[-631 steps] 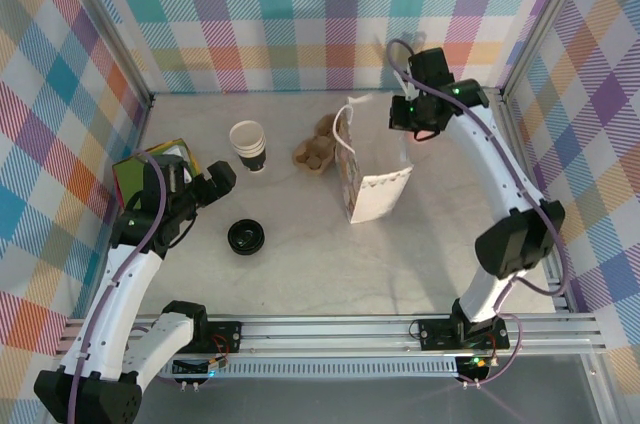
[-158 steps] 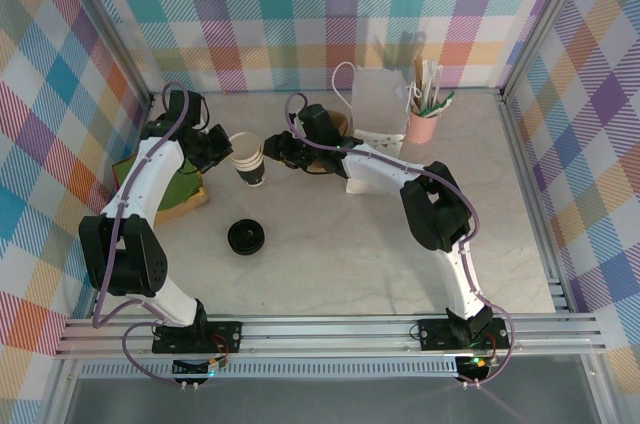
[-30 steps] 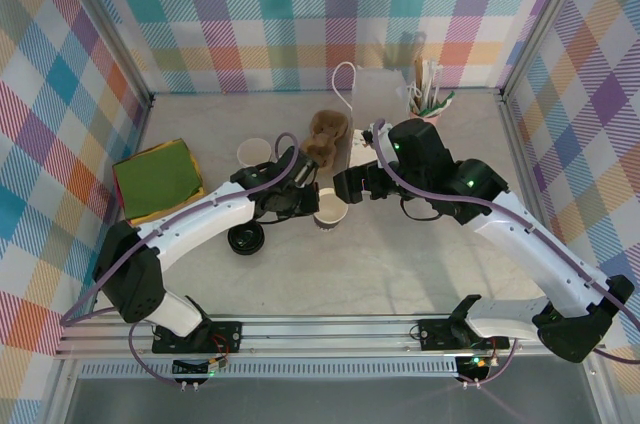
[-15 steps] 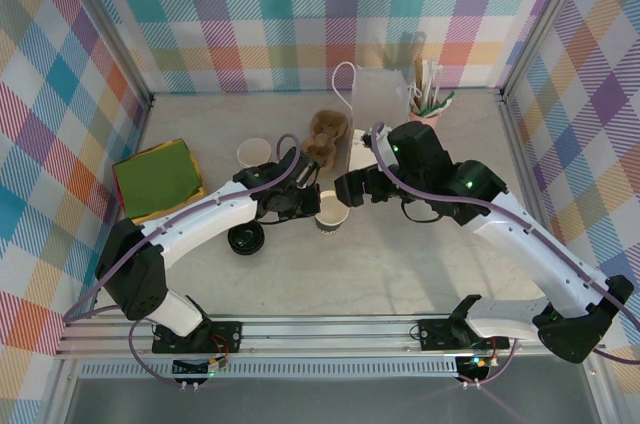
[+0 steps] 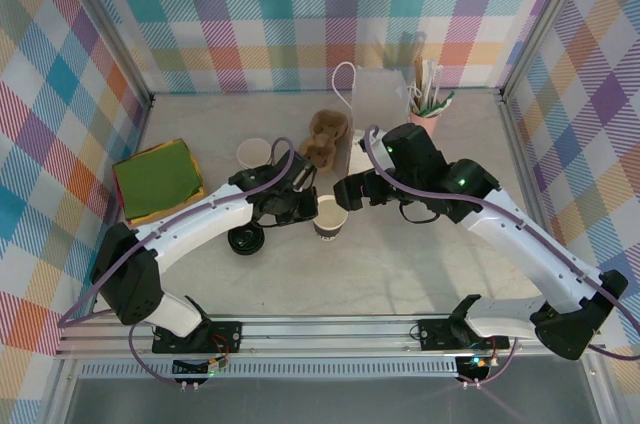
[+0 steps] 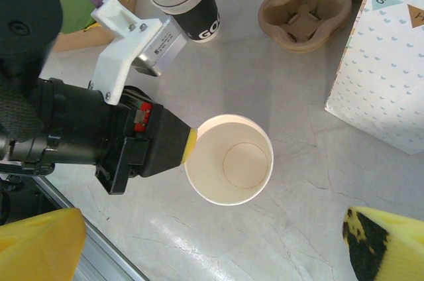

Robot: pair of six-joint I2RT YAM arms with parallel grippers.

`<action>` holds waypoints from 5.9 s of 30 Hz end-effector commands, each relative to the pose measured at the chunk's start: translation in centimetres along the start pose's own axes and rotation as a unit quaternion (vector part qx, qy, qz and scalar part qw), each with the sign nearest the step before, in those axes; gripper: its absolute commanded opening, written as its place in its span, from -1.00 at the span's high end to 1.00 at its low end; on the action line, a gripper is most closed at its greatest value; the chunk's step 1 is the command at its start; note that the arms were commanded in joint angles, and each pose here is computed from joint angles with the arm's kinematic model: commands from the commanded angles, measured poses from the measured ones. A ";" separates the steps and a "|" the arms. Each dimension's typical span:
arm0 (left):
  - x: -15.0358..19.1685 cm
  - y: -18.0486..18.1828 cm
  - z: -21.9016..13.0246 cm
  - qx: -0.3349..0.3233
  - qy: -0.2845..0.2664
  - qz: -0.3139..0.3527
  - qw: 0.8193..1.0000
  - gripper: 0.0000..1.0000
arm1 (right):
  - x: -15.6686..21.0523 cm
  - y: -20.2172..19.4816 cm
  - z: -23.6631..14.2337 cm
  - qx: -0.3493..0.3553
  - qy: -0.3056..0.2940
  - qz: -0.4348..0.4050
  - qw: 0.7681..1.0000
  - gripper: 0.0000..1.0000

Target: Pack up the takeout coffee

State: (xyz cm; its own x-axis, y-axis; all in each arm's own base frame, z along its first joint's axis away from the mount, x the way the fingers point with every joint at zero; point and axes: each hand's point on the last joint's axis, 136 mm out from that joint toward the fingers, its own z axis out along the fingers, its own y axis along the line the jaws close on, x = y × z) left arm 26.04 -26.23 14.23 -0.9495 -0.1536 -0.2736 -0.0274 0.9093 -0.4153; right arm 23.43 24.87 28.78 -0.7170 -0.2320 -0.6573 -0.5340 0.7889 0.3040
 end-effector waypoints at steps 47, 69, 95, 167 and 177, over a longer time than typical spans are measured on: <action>-0.1 20.8 -4.4 -0.235 -0.038 -0.164 0.957 -0.23 | 1.7 3.6 4.2 -0.080 0.039 0.005 0.996 -0.99; 1.5 22.9 -0.3 -0.243 0.022 -0.171 0.955 0.29 | 1.8 3.4 4.2 -0.074 0.037 0.003 0.997 -0.98; 2.1 23.0 -1.1 -0.244 0.022 -0.167 0.955 0.66 | 1.7 3.5 4.2 -0.077 0.037 0.005 0.996 -0.98; -7.3 -2.9 -17.8 0.533 -0.110 -0.157 0.824 0.87 | -8.4 10.3 -1.1 -0.352 -0.134 0.108 0.920 -0.89; -6.8 -3.9 -19.2 0.557 -0.101 -0.129 0.814 0.85 | -10.0 11.9 0.3 -0.401 -0.107 0.131 0.901 -0.93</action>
State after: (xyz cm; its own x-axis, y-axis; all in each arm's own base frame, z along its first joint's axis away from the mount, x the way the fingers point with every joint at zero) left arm 27.72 -21.32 32.50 -0.8753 -0.4742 -0.0950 0.1218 -0.0260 -0.9922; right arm 24.71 36.60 35.56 -0.8267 0.0649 -0.5589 -0.5366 0.2081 0.8178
